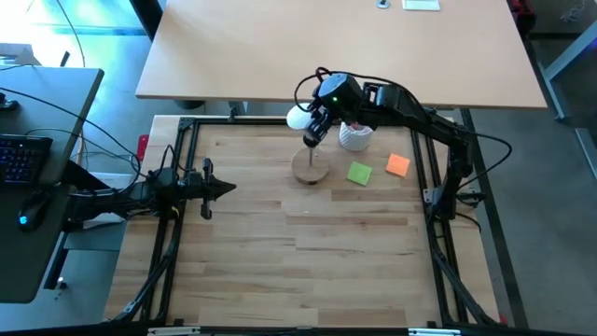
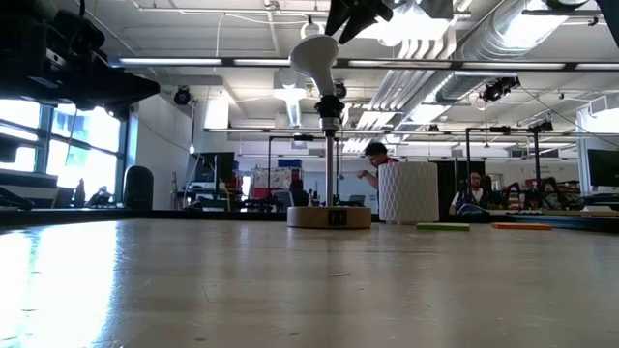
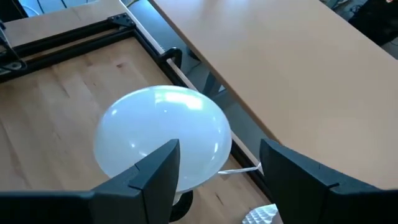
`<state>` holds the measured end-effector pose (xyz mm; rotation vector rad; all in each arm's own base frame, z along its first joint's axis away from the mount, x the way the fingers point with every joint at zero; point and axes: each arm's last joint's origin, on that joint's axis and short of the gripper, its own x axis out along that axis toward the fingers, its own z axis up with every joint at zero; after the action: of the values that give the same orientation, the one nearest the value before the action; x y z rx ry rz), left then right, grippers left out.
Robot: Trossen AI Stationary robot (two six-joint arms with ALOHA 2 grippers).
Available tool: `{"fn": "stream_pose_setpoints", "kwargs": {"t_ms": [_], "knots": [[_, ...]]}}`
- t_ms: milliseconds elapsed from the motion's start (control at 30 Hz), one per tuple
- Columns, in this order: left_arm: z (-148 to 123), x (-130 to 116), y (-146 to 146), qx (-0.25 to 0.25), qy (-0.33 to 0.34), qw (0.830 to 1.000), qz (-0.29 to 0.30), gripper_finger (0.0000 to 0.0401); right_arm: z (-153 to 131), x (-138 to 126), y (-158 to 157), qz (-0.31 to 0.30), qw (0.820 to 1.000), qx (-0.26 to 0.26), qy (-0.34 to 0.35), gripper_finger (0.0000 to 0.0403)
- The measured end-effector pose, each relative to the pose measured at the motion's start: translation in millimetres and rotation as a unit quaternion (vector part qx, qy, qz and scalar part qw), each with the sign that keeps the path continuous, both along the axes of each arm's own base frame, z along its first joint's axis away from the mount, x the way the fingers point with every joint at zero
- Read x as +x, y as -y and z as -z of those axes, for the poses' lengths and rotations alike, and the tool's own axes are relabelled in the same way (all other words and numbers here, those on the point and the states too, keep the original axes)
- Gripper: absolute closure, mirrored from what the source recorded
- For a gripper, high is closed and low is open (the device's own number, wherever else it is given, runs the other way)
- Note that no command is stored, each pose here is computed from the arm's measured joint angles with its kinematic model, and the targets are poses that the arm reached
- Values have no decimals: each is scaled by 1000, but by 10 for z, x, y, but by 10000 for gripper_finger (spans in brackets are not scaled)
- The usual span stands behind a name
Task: Screw lightbulb
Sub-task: Insert the lightbulb into the lamp socket
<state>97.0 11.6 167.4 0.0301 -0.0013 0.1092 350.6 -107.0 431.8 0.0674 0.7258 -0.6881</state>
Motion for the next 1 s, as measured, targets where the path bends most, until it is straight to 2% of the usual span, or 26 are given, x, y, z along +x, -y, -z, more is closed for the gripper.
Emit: {"fn": "stream_pose_setpoints", "kwargs": {"t_ms": [167,300,400,533,800,1000], "knots": [[0,0,0,0,0,1000,0,401,-5,5,9,-7,1000,5,6,183],[0,0,0,0,0,1000,0,401,-44,47,61,-15,999,4,40,183],[0,0,0,0,0,1000,0,401,-7,107,143,-32,998,23,56,183],[1,0,0,0,0,1000,0,401,113,180,219,-30,998,35,40,183],[1,0,0,0,0,1000,0,401,99,133,121,-29,999,31,17,183],[0,0,0,0,0,1000,0,401,93,69,60,-3,1000,18,-9,183]]}}
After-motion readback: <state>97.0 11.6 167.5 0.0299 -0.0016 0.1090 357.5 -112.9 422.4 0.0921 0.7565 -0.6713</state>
